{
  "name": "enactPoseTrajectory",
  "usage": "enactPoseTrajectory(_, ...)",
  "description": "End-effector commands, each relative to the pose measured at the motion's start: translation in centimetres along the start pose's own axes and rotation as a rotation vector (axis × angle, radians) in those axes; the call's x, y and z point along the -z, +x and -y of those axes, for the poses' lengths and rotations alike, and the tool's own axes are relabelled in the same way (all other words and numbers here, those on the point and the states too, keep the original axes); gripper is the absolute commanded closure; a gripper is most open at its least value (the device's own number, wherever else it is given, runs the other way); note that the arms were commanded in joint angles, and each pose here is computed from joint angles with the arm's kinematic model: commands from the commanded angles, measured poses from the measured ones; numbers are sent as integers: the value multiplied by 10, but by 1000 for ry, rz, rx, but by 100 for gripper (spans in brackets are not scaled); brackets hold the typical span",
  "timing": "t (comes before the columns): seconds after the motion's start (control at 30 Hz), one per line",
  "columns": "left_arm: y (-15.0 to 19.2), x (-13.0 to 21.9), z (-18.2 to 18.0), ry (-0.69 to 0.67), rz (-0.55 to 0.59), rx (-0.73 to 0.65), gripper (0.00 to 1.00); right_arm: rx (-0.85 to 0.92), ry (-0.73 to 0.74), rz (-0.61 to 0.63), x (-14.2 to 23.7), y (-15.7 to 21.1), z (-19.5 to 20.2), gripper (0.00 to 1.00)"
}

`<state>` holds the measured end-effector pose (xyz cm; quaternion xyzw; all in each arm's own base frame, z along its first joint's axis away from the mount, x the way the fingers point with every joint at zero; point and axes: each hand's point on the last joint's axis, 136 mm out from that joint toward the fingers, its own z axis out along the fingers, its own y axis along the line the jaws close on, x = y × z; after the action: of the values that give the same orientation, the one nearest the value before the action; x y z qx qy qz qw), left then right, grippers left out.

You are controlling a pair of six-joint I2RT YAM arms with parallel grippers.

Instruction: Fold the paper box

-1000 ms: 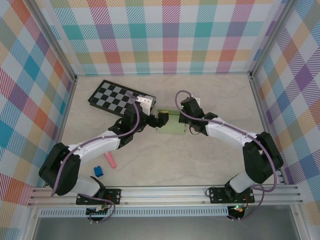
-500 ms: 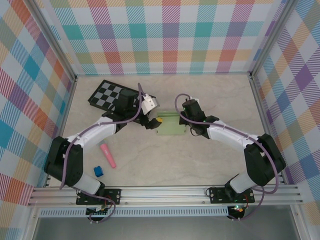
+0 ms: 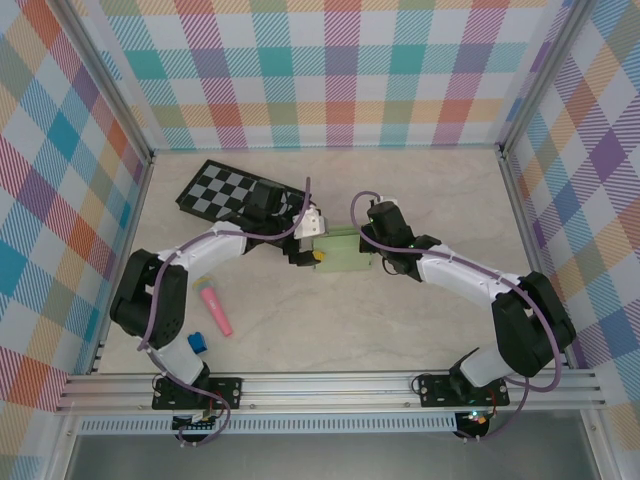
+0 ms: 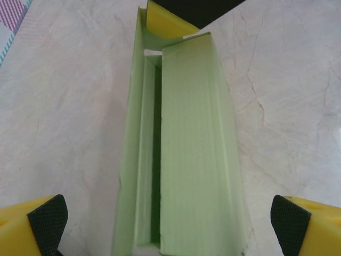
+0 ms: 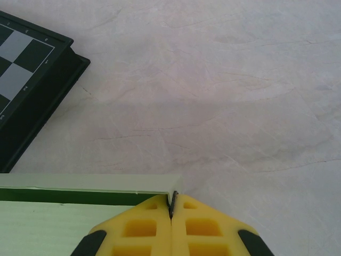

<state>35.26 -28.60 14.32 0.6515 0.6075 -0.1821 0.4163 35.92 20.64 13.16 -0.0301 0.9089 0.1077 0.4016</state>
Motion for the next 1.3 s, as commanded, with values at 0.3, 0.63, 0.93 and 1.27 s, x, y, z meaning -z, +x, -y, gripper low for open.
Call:
enactPoseTrajectory(0.3,-7,-35,12,62,27,-39,0,28,-10,-60,-2,21,1,100)
enactPoseTrajectory(0.63,-3,-44,2,18,2,-29,11,31,-13,-59,-3,23,1,100)
enactPoseTrajectory(0.93,-5,-45,-3,-39,36,-69,22,39,-13,-53,-5,28,4,100)
enactPoseTrajectory(1.27,-15,-47,-1,-86,91,-115,33,62,-5,-27,-5,29,7,100)
